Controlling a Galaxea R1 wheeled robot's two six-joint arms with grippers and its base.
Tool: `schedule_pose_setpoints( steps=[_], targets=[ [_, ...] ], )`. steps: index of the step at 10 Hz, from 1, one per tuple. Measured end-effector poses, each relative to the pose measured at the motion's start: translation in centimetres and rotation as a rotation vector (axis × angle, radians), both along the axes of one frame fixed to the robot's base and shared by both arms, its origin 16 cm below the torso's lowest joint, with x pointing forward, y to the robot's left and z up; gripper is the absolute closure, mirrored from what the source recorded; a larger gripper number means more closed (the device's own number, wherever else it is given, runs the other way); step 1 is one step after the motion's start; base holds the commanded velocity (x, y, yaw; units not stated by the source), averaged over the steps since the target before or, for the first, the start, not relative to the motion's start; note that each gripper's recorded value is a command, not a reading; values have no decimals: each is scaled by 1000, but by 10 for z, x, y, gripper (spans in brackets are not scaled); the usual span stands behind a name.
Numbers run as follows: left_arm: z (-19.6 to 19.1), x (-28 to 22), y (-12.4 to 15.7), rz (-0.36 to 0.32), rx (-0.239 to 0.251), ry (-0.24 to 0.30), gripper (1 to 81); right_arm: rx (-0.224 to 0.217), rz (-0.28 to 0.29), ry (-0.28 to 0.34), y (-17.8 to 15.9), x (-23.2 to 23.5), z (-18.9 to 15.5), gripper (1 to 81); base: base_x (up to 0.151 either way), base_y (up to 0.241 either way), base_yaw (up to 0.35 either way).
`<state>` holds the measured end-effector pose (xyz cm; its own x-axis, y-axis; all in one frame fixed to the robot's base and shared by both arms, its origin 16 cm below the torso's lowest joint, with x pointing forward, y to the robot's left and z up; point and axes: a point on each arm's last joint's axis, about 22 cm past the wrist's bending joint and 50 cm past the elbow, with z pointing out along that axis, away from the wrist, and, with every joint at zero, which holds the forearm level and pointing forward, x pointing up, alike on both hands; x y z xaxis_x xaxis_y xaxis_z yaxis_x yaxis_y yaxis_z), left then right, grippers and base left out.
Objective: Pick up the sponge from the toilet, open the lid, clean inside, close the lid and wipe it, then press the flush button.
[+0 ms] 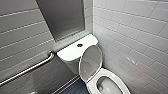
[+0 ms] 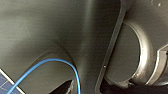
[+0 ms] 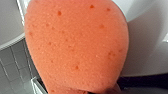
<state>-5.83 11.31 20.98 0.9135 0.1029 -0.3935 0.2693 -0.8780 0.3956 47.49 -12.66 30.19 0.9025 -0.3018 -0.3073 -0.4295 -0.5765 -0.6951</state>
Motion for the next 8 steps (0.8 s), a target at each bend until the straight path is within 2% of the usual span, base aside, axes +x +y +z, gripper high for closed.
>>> schedule_pose_setpoints(
  steps=[3, 5, 6, 8],
  targets=[
    [0, 0, 0, -7, -2, -4, 10, -71, -10, 15, -60, -23, 1, 811, 0, 0, 0],
    [0, 0, 0, -13, -3, -9, 10, -138, -30, 24, -114, -31, 8, 811, 0, 0, 0],
    [0, 0, 0, -15, -4, -9, 10, -158, -39, 25, -132, -33, 14, 811, 0, 0, 0],
    [0, 3, 1, -20, -12, -9, 10, -165, -39, 53, -141, -53, 17, 811, 0, 0, 0]
  ],
)
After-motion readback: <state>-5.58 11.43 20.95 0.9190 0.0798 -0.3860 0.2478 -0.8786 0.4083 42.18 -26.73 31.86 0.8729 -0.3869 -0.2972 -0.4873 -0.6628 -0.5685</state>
